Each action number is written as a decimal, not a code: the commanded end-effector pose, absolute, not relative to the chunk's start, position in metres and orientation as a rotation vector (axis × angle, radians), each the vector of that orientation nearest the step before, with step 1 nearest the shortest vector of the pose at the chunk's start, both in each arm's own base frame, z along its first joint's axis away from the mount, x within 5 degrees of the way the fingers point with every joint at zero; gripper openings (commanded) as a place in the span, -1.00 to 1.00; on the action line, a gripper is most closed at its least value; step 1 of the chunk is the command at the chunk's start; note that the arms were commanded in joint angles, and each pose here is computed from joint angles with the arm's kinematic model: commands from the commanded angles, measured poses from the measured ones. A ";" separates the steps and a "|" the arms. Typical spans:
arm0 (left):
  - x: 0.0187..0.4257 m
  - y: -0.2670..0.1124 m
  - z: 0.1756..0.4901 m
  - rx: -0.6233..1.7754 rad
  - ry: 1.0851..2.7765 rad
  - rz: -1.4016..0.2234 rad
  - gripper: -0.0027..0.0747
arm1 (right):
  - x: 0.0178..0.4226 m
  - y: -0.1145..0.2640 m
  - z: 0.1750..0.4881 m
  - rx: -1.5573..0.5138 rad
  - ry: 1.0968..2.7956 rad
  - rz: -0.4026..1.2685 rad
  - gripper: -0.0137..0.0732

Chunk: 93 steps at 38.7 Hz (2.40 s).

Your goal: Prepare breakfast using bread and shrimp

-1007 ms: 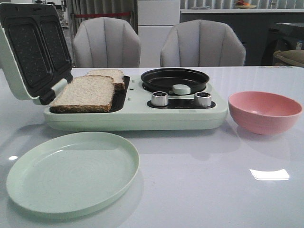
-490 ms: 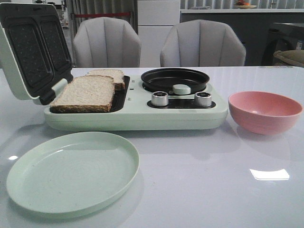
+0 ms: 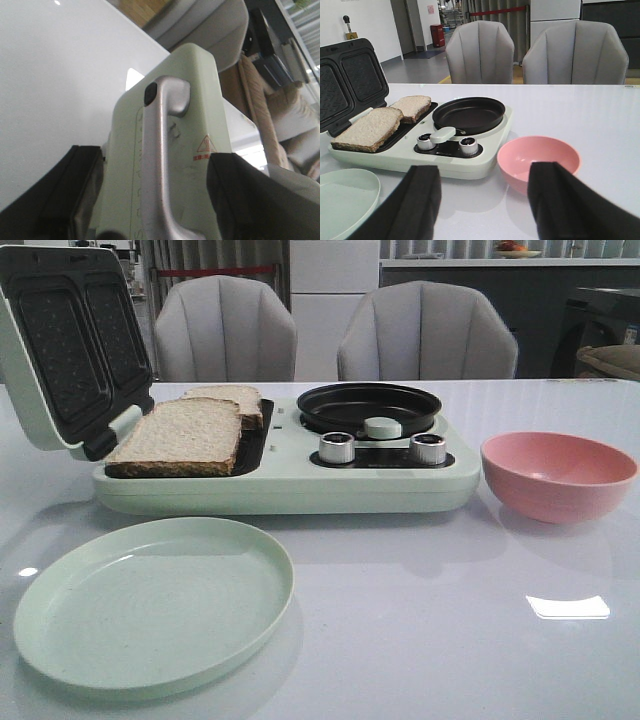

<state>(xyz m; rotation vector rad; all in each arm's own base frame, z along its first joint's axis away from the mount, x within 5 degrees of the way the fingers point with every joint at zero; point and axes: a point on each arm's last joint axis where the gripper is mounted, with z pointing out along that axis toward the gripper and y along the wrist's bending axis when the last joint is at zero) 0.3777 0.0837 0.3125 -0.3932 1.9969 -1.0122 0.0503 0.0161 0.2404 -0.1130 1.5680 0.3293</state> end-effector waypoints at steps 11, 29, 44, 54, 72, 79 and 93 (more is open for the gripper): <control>0.393 0.070 0.317 -0.276 1.846 -1.216 0.33 | 0.050 0.014 0.256 -0.093 1.471 0.317 0.44; 0.403 -0.012 0.314 -0.044 1.947 -1.207 -0.40 | 0.050 0.014 0.256 -0.093 1.472 0.317 0.44; 0.400 -0.129 0.289 0.273 2.075 -0.977 -0.54 | 0.050 0.014 0.256 -0.093 1.472 0.317 0.44; 0.400 -0.158 0.259 0.397 2.155 -0.872 -0.54 | 0.050 0.014 0.256 -0.093 1.472 0.317 0.44; 0.385 -0.141 0.298 0.529 2.107 -0.597 -0.54 | 0.050 0.014 0.256 -0.093 1.472 0.317 0.44; 0.364 -0.122 0.343 0.550 2.027 -0.365 -0.54 | 0.050 0.014 0.256 -0.093 1.472 0.317 0.44; 0.286 -0.094 0.417 0.554 1.869 -0.189 -0.63 | 0.050 0.014 0.256 -0.093 1.472 0.317 0.44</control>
